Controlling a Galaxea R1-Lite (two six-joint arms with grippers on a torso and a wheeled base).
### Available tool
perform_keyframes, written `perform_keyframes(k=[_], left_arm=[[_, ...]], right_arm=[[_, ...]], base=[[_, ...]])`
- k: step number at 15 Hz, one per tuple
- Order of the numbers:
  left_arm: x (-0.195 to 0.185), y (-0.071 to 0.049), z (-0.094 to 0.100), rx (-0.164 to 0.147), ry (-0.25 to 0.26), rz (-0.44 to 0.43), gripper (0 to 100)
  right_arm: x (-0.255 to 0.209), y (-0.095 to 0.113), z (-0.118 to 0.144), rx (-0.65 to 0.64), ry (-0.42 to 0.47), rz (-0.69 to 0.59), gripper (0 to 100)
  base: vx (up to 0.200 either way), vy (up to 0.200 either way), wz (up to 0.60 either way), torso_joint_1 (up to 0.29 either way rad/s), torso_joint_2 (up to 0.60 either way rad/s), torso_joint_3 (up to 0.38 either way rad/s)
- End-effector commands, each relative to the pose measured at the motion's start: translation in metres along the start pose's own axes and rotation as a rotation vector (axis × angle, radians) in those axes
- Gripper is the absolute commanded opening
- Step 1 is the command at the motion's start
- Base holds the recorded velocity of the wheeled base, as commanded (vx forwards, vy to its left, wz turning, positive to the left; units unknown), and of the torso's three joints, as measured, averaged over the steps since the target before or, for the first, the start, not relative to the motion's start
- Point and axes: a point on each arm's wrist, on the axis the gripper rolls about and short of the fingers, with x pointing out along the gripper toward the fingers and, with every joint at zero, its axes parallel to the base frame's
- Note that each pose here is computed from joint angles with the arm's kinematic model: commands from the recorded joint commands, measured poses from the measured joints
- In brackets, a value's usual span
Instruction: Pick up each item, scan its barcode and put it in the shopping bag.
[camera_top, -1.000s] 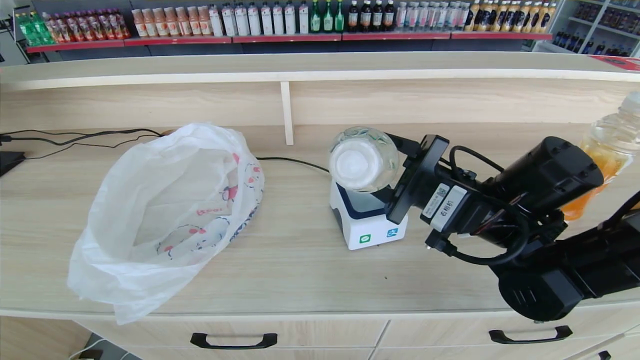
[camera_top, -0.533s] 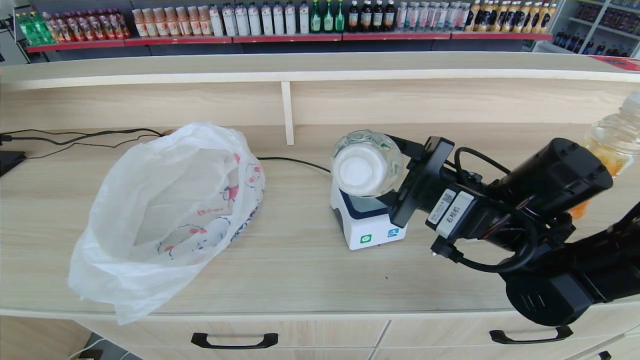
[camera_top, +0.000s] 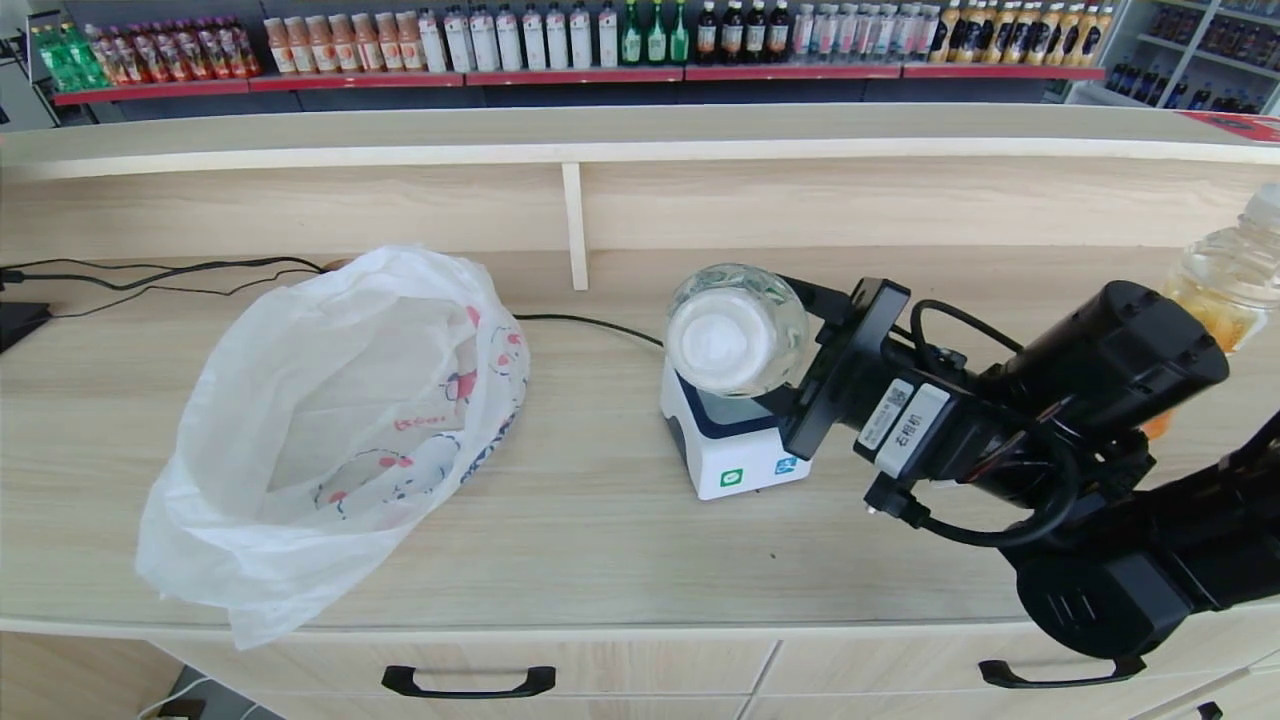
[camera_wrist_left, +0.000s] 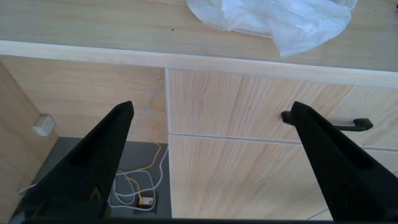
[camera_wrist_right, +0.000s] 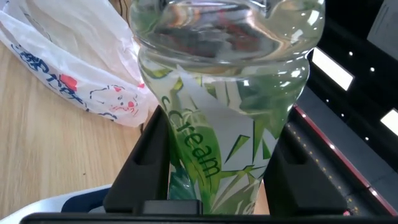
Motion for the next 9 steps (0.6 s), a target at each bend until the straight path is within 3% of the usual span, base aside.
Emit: perform_keyframes(k=[1, 6, 9], left_arm=[[0.0, 0.0, 0.0, 0.0, 0.001, 0.0, 100], [0.0, 0.0, 0.0, 0.0, 0.001, 0.0, 100], [0.0, 0.0, 0.0, 0.0, 0.001, 0.0, 100]], right_arm=[[0.001, -0.005, 0.002, 0.008, 0.011, -0.027, 0], [0.005, -0.009, 0.018, 0.09, 0.037, -0.083, 0], [-0.006, -0.007, 0.024, 0.17, 0.117, -0.116, 0]], base=[[0.0, 0.0, 0.0, 0.0, 0.0, 0.0], [0.0, 0.0, 0.0, 0.0, 0.0, 0.0], [0.0, 0.0, 0.0, 0.0, 0.0, 0.0]])
